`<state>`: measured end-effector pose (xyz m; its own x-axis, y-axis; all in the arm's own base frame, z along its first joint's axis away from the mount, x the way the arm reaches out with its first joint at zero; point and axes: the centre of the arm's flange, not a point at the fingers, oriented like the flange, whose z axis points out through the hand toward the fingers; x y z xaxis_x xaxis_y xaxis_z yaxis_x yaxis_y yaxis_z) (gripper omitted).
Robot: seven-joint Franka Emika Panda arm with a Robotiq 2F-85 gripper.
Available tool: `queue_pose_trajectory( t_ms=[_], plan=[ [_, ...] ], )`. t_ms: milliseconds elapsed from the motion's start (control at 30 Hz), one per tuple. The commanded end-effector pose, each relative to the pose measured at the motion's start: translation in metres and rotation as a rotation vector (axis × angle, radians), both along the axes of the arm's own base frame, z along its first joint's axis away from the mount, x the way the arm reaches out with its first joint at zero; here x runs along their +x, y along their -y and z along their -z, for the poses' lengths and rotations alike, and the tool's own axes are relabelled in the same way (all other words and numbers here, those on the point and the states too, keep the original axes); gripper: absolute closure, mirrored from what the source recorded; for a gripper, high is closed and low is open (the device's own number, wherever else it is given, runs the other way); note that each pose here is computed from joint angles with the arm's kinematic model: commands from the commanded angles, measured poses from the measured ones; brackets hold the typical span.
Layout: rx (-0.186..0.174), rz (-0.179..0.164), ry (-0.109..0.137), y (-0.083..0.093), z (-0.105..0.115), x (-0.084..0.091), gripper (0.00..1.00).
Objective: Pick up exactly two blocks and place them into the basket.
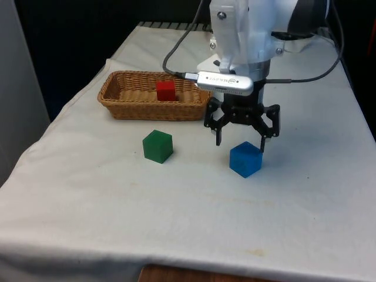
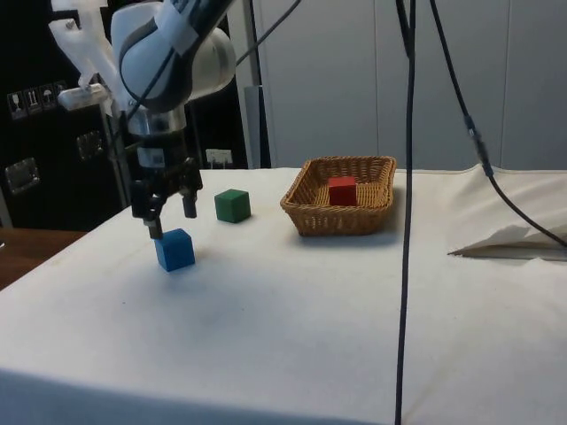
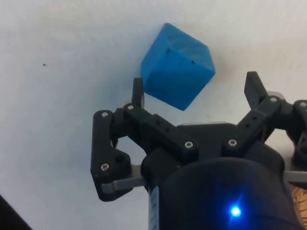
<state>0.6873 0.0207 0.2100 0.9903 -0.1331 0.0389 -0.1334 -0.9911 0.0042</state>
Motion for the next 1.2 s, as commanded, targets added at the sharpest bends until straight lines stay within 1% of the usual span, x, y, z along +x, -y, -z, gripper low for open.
queue_pose_trajectory(
  t_ms=[0, 67, 100, 133, 167, 400, 433, 467, 633, 733, 800, 833, 900, 933, 967, 1000, 1067, 1133, 1167],
  plan=[
    [0.022, 0.004, -0.007, -0.001, 0.0, 0.0, 0.0],
    [0.036, 0.011, -0.003, -0.001, 0.0, 0.001, 0.0],
    [0.019, 0.011, -0.001, 0.0, 0.0, 0.0, 0.0],
    [0.043, 0.015, -0.002, -0.001, 0.0, 0.001, 0.0],
    [0.055, 0.02, 0.001, -0.001, 0.001, 0.001, 0.0],
    [0.089, 0.046, 0.001, -0.004, 0.01, 0.004, 0.0],
    [0.076, 0.043, 0.003, -0.003, 0.008, 0.002, 0.0],
    [0.089, 0.047, 0.0, -0.005, 0.012, 0.005, 0.0],
    [0.082, 0.055, -0.002, -0.008, 0.016, 0.011, 0.0],
    [0.072, 0.053, 0.001, -0.011, 0.016, 0.012, 0.0],
    [0.078, 0.049, 0.007, -0.01, 0.015, 0.012, 0.0],
    [0.072, 0.05, 0.003, -0.012, 0.016, 0.013, 0.0],
    [0.071, 0.05, 0.005, -0.012, 0.016, 0.013, 0.0],
    [0.071, 0.05, 0.006, -0.012, 0.016, 0.013, 0.03],
    [0.071, 0.049, 0.006, -0.013, 0.015, 0.013, 0.11],
    [0.071, 0.049, 0.007, -0.013, 0.015, 0.013, 0.27],
    [0.07, 0.049, 0.007, -0.013, 0.016, 0.013, 0.51],
    [0.076, 0.045, 0.01, -0.013, 0.014, 0.013, 0.71],
    [0.07, 0.048, 0.007, -0.013, 0.016, 0.014, 0.71]
  ],
)
